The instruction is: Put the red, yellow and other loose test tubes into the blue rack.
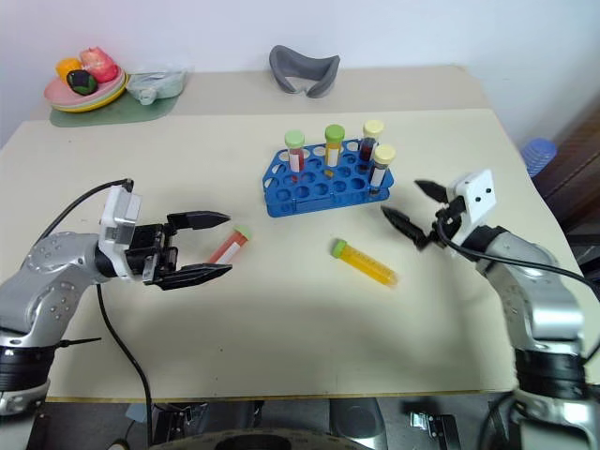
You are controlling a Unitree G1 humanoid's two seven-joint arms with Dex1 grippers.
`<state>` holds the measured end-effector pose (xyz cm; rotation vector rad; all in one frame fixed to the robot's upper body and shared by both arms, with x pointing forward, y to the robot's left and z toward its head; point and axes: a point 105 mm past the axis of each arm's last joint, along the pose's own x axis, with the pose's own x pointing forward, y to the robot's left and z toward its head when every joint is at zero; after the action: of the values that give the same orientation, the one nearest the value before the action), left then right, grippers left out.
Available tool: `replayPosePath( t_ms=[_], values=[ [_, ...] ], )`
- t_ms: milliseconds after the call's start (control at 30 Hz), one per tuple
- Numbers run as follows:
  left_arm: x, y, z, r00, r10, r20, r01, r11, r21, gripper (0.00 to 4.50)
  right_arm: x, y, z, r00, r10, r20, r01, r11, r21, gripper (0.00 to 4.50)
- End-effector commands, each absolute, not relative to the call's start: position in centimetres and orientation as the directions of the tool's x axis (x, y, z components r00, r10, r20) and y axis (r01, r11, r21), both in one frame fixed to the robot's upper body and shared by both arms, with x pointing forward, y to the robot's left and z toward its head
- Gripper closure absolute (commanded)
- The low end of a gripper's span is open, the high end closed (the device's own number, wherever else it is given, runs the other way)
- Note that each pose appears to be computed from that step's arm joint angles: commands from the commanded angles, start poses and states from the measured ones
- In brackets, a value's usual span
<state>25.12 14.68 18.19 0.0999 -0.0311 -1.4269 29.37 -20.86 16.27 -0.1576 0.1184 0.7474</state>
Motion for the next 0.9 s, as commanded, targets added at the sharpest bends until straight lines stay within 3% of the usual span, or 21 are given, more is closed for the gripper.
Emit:
replayPosePath(
  t_ms=[33, 300, 500, 900],
  values=[
    [24.6, 14.6, 18.6, 0.042, -0.998, -0.054, 0.994, 0.036, 0.104, 0.00, 27.5, -19.5, 15.6, 0.621, 0.710, -0.333, -0.759, 0.650, -0.031, 0.07],
    [24.7, 13.6, 18.2, -0.045, -0.994, -0.103, 0.991, -0.058, 0.122, 0.00, 28.8, -17.1, 14.3, 0.510, 0.634, -0.581, -0.796, 0.604, -0.039, 0.07],
    [25.2, 13.3, 18.2, -0.051, -0.992, -0.115, 0.988, -0.066, 0.137, 0.00, 30.6, -16.0, 13.7, 0.495, 0.590, -0.638, -0.778, 0.628, -0.022, 0.07],
    [25.1, 13.2, 18.0, -0.022, -0.994, -0.111, 0.990, -0.036, 0.133, 0.00, 30.3, -15.6, 13.0, 0.452, 0.454, -0.768, -0.742, 0.669, -0.041, 0.07]
  ],
)
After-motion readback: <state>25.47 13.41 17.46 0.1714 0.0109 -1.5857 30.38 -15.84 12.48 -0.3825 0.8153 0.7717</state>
